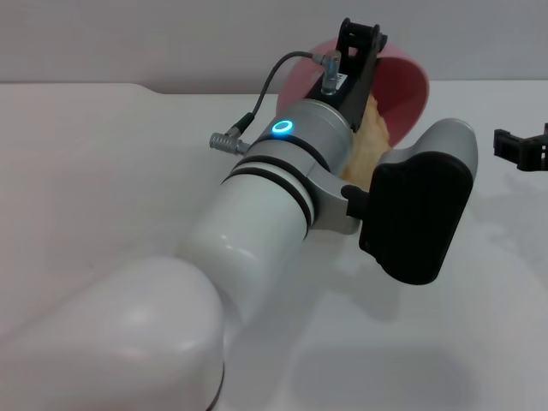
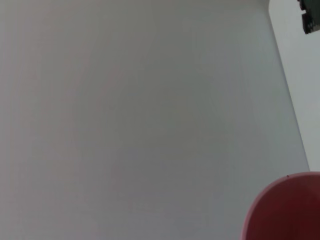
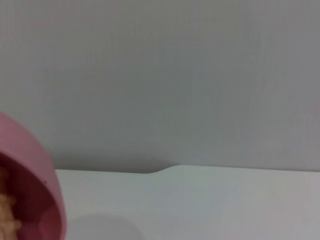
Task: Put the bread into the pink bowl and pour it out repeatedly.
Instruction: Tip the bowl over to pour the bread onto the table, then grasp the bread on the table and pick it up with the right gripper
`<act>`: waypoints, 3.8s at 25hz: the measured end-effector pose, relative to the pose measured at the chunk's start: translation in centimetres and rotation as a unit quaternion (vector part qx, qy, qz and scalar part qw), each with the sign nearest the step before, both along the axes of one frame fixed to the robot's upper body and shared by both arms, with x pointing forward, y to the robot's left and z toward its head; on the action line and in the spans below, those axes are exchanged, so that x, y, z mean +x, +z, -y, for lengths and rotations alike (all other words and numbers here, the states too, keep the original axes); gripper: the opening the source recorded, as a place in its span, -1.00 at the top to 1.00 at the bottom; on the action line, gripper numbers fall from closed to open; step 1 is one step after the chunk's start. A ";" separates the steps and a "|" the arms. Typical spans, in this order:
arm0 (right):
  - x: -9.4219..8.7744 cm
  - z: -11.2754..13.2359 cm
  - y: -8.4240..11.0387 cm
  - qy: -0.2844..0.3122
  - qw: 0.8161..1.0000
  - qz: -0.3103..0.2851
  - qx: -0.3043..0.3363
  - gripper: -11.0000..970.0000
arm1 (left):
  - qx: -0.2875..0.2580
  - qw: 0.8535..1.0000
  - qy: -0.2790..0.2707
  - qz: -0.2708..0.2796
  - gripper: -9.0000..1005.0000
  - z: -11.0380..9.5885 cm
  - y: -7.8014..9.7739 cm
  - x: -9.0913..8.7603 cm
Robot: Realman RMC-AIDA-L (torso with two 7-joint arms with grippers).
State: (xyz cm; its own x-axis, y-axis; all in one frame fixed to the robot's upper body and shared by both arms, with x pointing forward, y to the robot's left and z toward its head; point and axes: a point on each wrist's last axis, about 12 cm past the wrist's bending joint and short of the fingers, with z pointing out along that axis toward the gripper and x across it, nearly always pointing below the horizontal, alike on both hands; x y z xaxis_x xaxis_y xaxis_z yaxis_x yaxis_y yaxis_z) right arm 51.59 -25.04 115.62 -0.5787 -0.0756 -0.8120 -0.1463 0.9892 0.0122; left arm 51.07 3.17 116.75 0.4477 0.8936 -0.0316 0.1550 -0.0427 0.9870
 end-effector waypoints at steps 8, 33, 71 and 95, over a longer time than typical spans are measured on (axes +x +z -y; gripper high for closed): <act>0.0 1.7 -0.1 -0.048 0.999 -0.007 0.012 -0.36 | 0.005 1.000 -0.011 0.017 0.89 0.1 -0.4 0.0; -0.5 3.1 -0.2 -0.065 0.998 -0.020 -0.002 -0.36 | -0.203 0.949 0.175 -0.166 0.89 -3.2 3.8 3.3; 1.5 -14.2 -7.1 0.269 0.910 -0.167 0.267 -0.36 | -0.414 0.702 0.490 -0.309 0.89 -20.5 5.9 8.6; -0.6 -16.4 -11.3 0.282 0.886 -0.261 0.261 -0.36 | -0.380 0.722 0.483 -0.319 0.89 -18.7 5.3 10.2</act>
